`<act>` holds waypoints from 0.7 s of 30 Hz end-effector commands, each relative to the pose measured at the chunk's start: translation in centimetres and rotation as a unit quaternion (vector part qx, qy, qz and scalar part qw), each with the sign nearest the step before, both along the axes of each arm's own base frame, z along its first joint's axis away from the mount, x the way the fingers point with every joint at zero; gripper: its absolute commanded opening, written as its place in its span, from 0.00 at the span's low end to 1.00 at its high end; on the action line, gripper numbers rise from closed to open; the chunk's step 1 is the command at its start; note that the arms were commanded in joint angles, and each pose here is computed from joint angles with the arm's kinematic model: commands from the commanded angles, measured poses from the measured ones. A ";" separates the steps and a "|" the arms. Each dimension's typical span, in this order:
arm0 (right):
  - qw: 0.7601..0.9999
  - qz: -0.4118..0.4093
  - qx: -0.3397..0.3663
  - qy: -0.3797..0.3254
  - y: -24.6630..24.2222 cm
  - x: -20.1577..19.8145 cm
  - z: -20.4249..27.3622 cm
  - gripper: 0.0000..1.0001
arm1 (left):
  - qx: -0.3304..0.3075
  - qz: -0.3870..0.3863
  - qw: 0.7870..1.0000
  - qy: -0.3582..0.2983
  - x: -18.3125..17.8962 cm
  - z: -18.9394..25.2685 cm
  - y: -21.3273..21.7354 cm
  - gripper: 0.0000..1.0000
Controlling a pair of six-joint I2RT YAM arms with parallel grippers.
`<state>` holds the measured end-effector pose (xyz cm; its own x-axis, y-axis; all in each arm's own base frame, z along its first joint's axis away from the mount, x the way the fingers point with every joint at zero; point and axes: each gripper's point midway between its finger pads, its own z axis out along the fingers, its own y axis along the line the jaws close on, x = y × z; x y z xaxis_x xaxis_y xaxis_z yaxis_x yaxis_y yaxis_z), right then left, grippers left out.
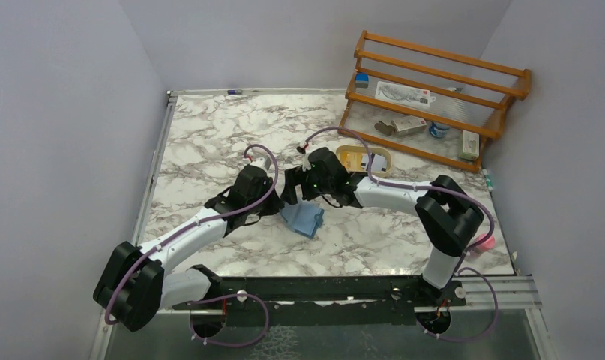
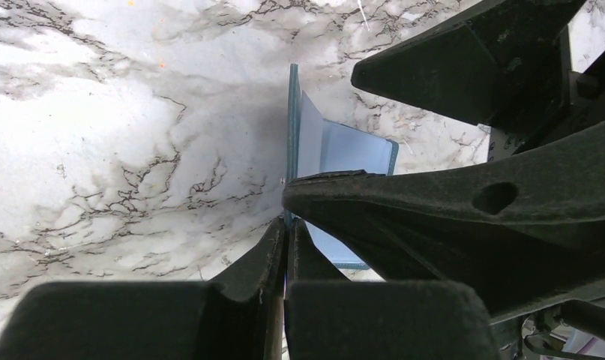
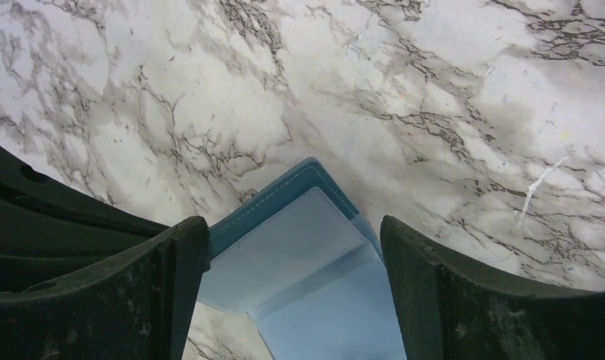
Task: Take the credit cards out of the card holder
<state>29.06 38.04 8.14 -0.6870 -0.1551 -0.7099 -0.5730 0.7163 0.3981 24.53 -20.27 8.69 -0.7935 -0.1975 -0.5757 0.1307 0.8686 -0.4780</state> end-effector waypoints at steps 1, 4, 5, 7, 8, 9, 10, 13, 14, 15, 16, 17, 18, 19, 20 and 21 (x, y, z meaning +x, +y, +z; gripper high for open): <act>1.000 -0.020 0.010 -0.008 -1.1 0.6 2.1 0.90 | -0.006 -0.001 1.000 -0.011 0.4 0.1 -0.3 0.00; 0.999 -0.028 0.018 -0.012 -1.6 0.8 2.7 0.90 | -0.006 -0.001 1.000 -0.011 0.4 0.0 -0.3 0.00; 0.999 -0.030 0.018 -0.012 -1.8 0.8 2.7 0.90 | -0.006 -0.001 1.000 -0.011 0.4 0.1 -0.3 0.00; 0.999 -0.035 0.017 -0.008 -2.2 0.8 2.5 0.90 | -0.006 -0.002 1.000 -0.011 0.5 0.1 -0.4 0.00; 0.999 -0.033 0.014 -0.005 -2.2 0.7 2.2 0.90 | -0.006 -0.002 1.000 -0.010 0.4 0.0 -0.4 0.00; 0.999 -0.032 0.012 0.000 -2.2 0.6 1.9 0.90 | -0.006 -0.002 1.000 -0.010 0.5 0.0 -0.4 0.00; 0.999 -0.032 0.009 0.006 -2.3 0.4 1.4 0.90 | -0.006 -0.002 1.000 -0.010 0.4 0.0 -0.4 0.00; 0.999 -0.031 0.004 0.020 -2.3 0.1 0.2 0.90 | -0.007 -0.001 1.000 -0.010 0.5 0.1 -0.4 0.00; 0.999 -0.031 0.003 0.025 -2.3 0.0 -0.2 0.90 | -0.008 -0.002 1.000 -0.011 0.5 0.2 -0.4 0.00; 0.999 -0.028 0.001 0.029 -2.2 -0.1 -0.5 0.90 | -0.007 -0.002 1.000 -0.012 0.5 0.2 -0.4 0.00; 0.999 -0.026 0.001 0.033 -2.1 -0.2 -0.8 0.90 | -0.007 -0.001 1.000 -0.012 0.6 0.2 -0.4 0.00; 0.999 -0.024 0.002 0.037 -2.0 -0.2 -1.1 0.90 | -0.008 -0.002 1.000 -0.013 0.6 0.3 -0.5 0.00; 0.999 -0.024 0.002 0.040 -1.9 -0.3 -1.4 0.90 | -0.008 -0.002 1.000 -0.012 0.6 0.2 -0.5 0.00; 0.999 -0.023 0.004 0.041 -1.8 -0.2 -1.5 0.90 | -0.008 -0.002 1.000 -0.012 0.6 0.3 -0.5 0.00; 0.999 -0.023 0.003 0.042 -1.7 -0.2 -1.7 0.90 | -0.009 -0.003 1.000 -0.012 0.6 0.3 -0.5 0.00; 0.999 -0.024 0.002 0.042 -1.6 -0.1 -1.8 0.90 | -0.008 -0.003 1.000 -0.011 0.6 0.2 -0.5 0.00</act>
<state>29.37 35.99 7.69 -0.7287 -0.1109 -0.6758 -0.5093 0.7474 0.4266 24.75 -20.41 8.64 -0.7909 -0.1995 -0.5785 0.1325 0.8671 -0.4802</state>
